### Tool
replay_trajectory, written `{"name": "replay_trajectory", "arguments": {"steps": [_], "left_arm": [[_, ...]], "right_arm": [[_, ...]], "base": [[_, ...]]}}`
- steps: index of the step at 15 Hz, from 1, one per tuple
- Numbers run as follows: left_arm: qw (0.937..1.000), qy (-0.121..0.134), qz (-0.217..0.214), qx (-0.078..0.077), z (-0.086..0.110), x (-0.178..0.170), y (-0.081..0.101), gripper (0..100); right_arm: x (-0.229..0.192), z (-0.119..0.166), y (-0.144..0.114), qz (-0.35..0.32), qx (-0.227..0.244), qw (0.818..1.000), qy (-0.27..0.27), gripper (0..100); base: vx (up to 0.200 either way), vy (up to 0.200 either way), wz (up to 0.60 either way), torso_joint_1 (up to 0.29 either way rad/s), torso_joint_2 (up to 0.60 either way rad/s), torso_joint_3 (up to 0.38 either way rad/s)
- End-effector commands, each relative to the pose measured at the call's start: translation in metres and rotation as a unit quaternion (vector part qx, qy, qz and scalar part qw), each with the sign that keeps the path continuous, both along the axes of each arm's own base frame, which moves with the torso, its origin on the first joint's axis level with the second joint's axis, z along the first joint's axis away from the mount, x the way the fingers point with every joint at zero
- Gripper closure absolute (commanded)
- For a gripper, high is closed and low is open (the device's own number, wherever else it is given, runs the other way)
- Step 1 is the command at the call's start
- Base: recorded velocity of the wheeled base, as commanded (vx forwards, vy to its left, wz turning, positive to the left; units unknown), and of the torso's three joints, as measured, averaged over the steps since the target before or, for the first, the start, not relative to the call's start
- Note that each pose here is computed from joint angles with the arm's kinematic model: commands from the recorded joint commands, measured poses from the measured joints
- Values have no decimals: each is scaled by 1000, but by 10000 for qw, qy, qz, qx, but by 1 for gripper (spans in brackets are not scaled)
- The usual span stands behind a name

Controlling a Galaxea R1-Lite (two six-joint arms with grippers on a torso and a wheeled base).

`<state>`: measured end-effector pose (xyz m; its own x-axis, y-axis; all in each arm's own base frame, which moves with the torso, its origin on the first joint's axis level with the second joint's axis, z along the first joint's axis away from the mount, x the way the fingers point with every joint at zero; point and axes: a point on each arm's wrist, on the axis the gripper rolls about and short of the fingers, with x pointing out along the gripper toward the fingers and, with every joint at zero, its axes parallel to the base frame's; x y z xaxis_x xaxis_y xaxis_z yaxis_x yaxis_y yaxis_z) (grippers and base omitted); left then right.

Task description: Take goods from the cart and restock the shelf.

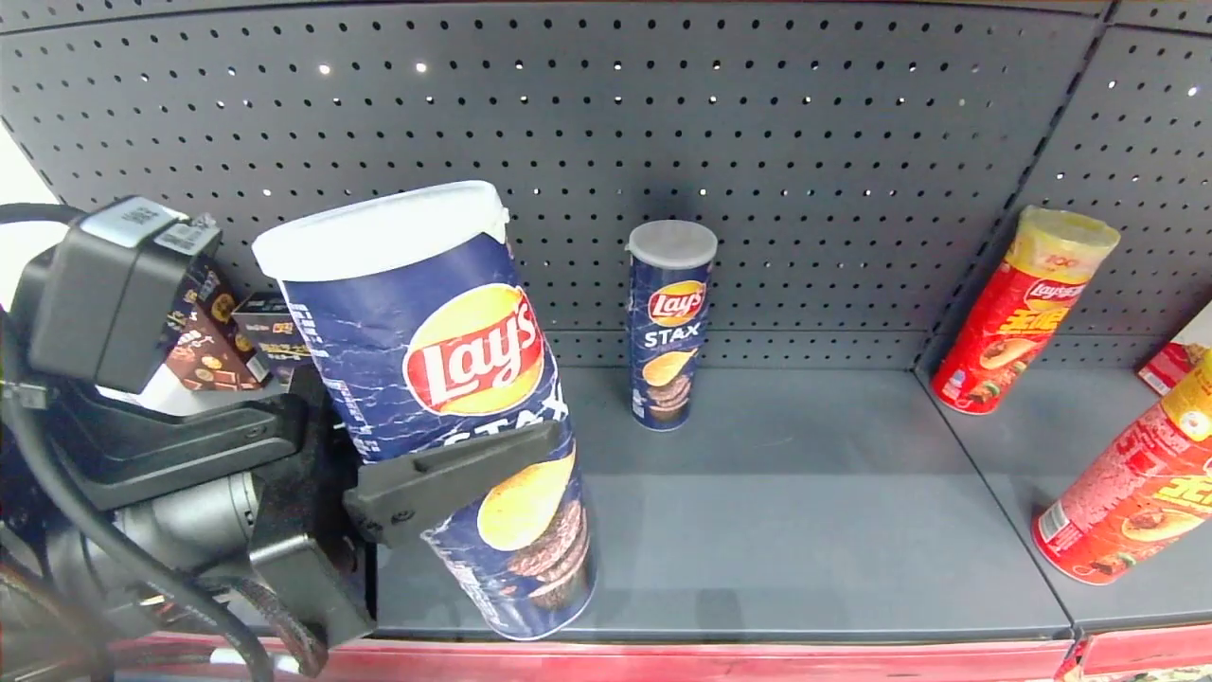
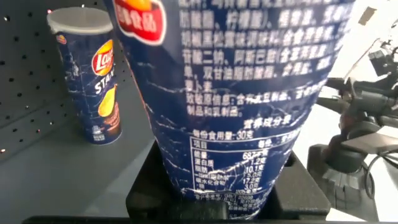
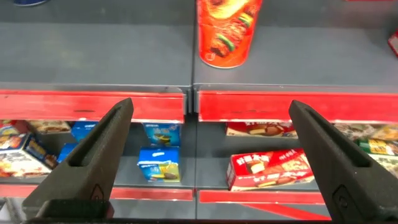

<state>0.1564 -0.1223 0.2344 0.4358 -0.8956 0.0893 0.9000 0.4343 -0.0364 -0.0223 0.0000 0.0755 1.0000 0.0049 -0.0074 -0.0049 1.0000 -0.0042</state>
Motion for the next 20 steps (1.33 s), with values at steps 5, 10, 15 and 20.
{"name": "replay_trajectory", "arguments": {"steps": [5, 10, 15, 20], "left_arm": [[9997, 42, 255, 14, -6, 0, 12, 100], [9993, 81, 361, 30, -10, -2, 18, 100], [9993, 66, 350, -98, -3, -2, 18, 100], [9992, 112, 365, -79, -5, -2, 18, 100]], "right_arm": [[28, 124, 6, 1352, -4, 9908, 112, 0], [67, 123, 25, 3508, -572, 9296, 975, 0], [111, 138, 67, 4483, -724, 8778, 1522, 0], [186, 137, 96, 3954, -706, 9046, 1430, 0]], "base": [[0, 0, 0, 0, 0, 0], [0, 0, 0, 0, 0, 0], [0, 0, 0, 0, 0, 0], [0, 0, 0, 0, 0, 0]]}}
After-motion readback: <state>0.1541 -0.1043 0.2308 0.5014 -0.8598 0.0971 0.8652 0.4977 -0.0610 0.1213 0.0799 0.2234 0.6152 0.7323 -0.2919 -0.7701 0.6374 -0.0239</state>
